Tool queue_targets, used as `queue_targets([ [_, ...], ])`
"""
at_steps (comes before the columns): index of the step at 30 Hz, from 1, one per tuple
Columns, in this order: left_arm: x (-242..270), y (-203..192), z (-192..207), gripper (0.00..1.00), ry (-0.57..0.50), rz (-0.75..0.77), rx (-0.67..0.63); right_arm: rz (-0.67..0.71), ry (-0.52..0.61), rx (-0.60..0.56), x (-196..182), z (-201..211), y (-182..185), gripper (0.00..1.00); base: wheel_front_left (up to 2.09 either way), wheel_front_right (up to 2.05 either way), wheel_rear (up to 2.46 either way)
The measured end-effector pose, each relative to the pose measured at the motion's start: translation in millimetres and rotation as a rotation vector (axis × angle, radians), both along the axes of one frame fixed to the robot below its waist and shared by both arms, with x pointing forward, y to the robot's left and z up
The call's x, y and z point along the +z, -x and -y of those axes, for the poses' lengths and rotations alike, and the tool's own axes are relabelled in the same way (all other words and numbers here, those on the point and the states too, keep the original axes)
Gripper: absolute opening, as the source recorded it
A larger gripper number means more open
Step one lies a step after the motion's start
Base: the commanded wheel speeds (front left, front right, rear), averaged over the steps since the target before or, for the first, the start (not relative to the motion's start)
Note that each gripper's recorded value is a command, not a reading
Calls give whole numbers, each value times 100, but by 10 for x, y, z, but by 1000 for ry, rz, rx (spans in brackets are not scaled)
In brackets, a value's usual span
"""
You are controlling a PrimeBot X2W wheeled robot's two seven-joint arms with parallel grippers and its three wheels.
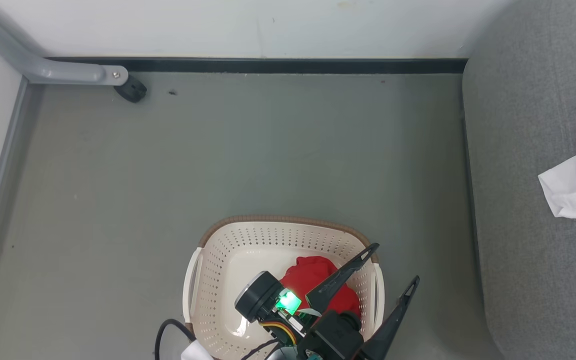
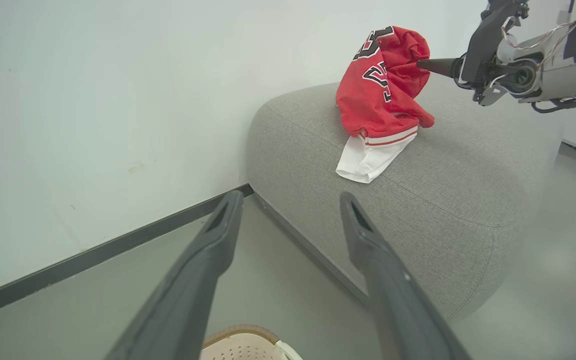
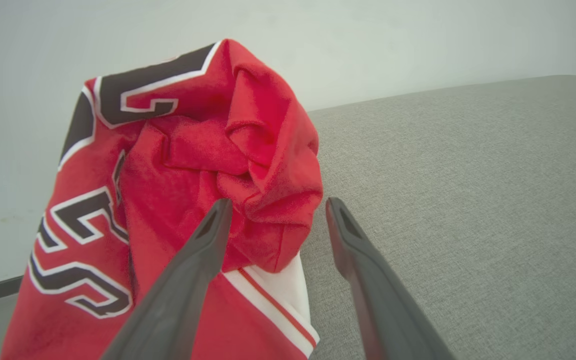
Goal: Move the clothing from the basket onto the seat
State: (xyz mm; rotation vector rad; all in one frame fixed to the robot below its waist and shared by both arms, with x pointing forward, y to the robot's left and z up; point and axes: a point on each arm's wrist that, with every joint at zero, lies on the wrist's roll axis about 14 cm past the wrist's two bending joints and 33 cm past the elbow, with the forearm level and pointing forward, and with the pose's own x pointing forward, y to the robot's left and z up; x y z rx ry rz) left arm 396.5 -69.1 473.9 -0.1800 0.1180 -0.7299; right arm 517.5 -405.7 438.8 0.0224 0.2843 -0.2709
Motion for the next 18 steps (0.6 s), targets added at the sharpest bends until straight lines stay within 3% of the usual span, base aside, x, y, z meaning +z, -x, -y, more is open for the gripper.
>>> queue_targets([
  [18, 141, 58, -176, 100, -9, 6, 77, 60, -81, 42, 100, -340, 391, 100, 0, 0, 0],
])
